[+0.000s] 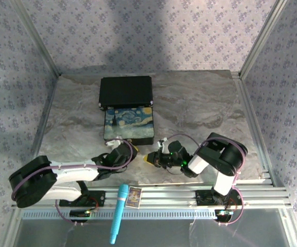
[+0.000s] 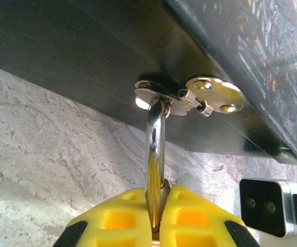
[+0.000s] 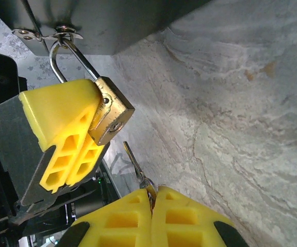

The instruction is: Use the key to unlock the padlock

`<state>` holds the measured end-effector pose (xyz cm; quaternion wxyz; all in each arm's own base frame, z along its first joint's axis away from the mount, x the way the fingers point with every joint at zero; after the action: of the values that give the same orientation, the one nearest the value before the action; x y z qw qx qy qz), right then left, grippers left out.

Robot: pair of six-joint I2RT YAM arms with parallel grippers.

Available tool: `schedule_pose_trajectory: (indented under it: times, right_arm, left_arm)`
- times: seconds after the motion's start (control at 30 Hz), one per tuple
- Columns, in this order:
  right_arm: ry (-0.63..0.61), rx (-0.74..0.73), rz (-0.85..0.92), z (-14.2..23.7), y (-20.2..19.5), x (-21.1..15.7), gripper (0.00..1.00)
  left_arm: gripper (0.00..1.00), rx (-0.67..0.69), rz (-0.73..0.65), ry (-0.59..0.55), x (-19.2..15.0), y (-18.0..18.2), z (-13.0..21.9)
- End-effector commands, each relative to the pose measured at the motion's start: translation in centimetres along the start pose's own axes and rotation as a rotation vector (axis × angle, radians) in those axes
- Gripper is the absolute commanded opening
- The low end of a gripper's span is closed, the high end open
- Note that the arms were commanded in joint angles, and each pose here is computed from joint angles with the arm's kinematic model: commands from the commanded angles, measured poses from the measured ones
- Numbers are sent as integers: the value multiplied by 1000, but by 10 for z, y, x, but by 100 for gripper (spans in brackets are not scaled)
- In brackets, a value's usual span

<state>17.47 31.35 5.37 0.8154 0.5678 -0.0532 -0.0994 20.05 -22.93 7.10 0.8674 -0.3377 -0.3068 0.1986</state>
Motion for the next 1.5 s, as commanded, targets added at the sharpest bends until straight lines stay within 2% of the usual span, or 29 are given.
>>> schedule_pose_trajectory:
  times: [0.0,0.53,1.1,1.47]
  right_arm:
    - [18,43,6,-6,12,0,0]
    - [10,76,-10,-15,15,12,0]
    - [36,203,-90,-12,43,31,0]
    - [57,234,-127,-12,53,46,0]
  left_arm:
    - [0,-87,58,-19,7,-18,4]
    - [0,-131,84,11,5,-24,8]
    - [0,-233,80,39,2,-44,9]
    - [0,-272,98,65,-3,-51,5]
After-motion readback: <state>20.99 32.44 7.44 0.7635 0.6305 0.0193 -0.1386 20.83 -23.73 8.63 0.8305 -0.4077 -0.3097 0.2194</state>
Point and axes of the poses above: each hand's point on the last joint's axis, 136 mm out from that joint toward the fingers, its own z axis back along the fingers, its own y axis along the line the jaws close on, x = y × z, the point moved 2 cm from there along z, back along the fingers, and after that the axes turned 8 degrees about -z, right-handed, at the moved point
